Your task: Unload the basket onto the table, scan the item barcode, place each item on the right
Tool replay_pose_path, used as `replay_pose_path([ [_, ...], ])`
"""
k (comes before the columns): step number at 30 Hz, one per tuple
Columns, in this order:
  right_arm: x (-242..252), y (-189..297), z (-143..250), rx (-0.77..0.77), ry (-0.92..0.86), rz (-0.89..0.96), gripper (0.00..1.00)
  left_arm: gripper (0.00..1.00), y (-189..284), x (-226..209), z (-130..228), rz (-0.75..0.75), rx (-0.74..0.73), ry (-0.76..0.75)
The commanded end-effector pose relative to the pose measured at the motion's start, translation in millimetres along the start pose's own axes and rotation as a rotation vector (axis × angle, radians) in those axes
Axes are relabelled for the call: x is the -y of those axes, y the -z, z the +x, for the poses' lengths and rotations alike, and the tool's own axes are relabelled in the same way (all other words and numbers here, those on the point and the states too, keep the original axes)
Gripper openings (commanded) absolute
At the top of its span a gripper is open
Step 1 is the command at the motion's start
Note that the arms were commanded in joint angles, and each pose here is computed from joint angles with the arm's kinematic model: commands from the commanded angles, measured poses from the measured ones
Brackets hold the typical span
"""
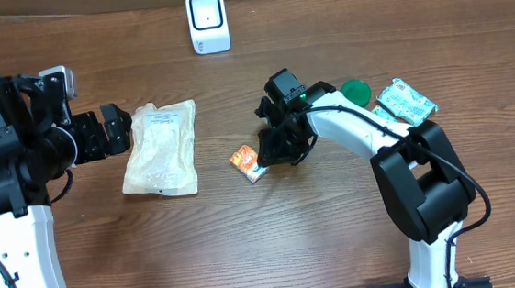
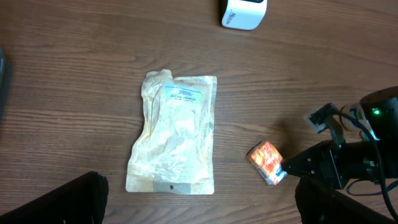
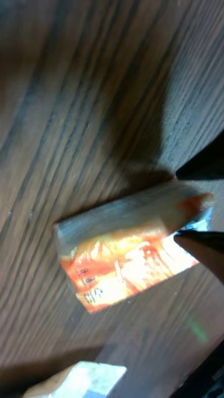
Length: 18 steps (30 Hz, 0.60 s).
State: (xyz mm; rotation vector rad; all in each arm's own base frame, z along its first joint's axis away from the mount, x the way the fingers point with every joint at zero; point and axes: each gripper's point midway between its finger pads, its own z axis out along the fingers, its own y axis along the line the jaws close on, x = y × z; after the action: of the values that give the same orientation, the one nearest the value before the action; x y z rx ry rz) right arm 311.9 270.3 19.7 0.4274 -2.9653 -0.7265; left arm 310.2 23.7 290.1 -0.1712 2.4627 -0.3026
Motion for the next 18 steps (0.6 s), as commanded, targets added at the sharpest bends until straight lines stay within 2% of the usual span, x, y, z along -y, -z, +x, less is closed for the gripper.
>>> replay_pose_path([
  [1,-0.2,-14.3,7.9,-0.049,-0.022,-0.023,0.18,0.99,-1.0,-1.4,-4.9,-0.001,0.003,-0.012],
  [3,-3.2,-14.0,7.7,-0.05,-0.021,-0.042,0.1,1.0,-2.9,-2.1,-4.7,-0.001,-0.003,-0.008],
  [9,-5.5,-15.2,7.9,-0.049,-0.014,-0.043,0.09,0.99,-4.9,-2.9,-4.7,-0.001,-0.009,-0.005],
  [10,-5.4,-15.2,7.4,-0.048,-0.015,-0.044,0.1,1.0,-4.9,-2.9,-4.7,-0.001,-0.009,-0.005],
  [12,-5.5,-15.2,7.0,-0.047,-0.037,-0.043,0.3,0.99,-4.9,-2.9,-4.7,-0.001,-0.009,-0.005],
  [16,-5.7,-15.4,5.9,-0.044,-0.104,-0.042,0.3,1.0,-4.9,-2.9,-4.9,-0.001,-0.008,-0.006],
  [18,-5.3,-17.0,4.9,-0.042,-0.139,-0.041,0.25,0.99,-5.0,-3.1,-5.6,-0.002,-0.005,-0.007],
])
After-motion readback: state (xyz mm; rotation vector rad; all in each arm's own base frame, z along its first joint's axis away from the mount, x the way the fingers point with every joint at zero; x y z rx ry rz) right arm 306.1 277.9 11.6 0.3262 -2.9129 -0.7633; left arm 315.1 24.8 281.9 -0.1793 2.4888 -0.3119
